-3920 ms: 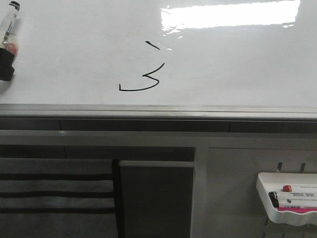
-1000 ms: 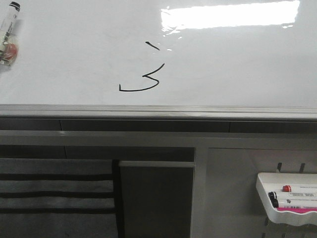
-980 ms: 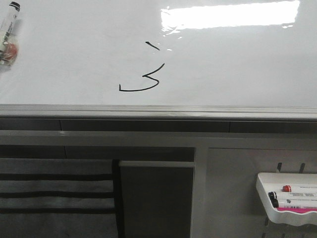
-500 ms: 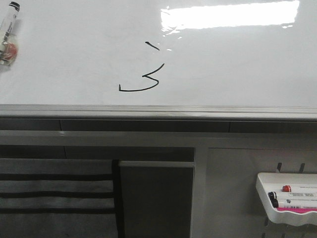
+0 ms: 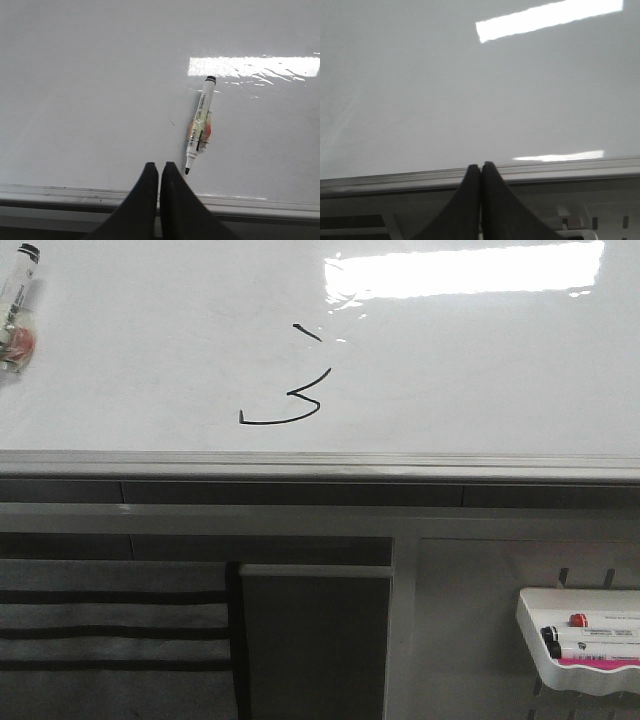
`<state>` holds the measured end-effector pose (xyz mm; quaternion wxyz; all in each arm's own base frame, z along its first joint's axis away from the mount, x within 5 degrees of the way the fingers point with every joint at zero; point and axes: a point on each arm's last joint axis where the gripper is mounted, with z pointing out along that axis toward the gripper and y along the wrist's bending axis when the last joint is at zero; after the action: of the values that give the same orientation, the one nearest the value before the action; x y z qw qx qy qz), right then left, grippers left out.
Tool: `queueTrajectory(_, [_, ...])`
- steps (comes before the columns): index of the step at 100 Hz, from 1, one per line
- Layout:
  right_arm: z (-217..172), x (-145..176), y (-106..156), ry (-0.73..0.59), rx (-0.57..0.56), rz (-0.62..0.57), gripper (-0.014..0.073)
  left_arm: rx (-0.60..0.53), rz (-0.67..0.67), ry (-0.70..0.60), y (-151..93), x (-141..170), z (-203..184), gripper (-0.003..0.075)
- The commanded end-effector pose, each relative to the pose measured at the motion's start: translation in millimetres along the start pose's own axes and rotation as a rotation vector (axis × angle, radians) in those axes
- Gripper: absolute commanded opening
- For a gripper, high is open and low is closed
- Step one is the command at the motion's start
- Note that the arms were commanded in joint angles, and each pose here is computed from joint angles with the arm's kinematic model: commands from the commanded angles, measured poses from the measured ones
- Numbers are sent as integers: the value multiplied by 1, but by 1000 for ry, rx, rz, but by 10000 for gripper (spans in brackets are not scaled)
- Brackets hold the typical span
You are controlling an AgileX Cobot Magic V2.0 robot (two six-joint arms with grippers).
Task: Write number 3 on whiteboard
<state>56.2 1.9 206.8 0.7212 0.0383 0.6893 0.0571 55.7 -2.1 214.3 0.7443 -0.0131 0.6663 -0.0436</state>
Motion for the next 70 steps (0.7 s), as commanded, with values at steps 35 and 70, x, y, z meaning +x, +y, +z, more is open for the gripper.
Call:
queueTrajectory(35, [-1, 4, -3, -40, 38, -61, -69, 6, -10, -90, 0, -5, -3, -20])
queueTrajectory(70, [-1, 0, -3, -73, 34, -64, -69, 6, -10, -90, 0, -5, -3, -20])
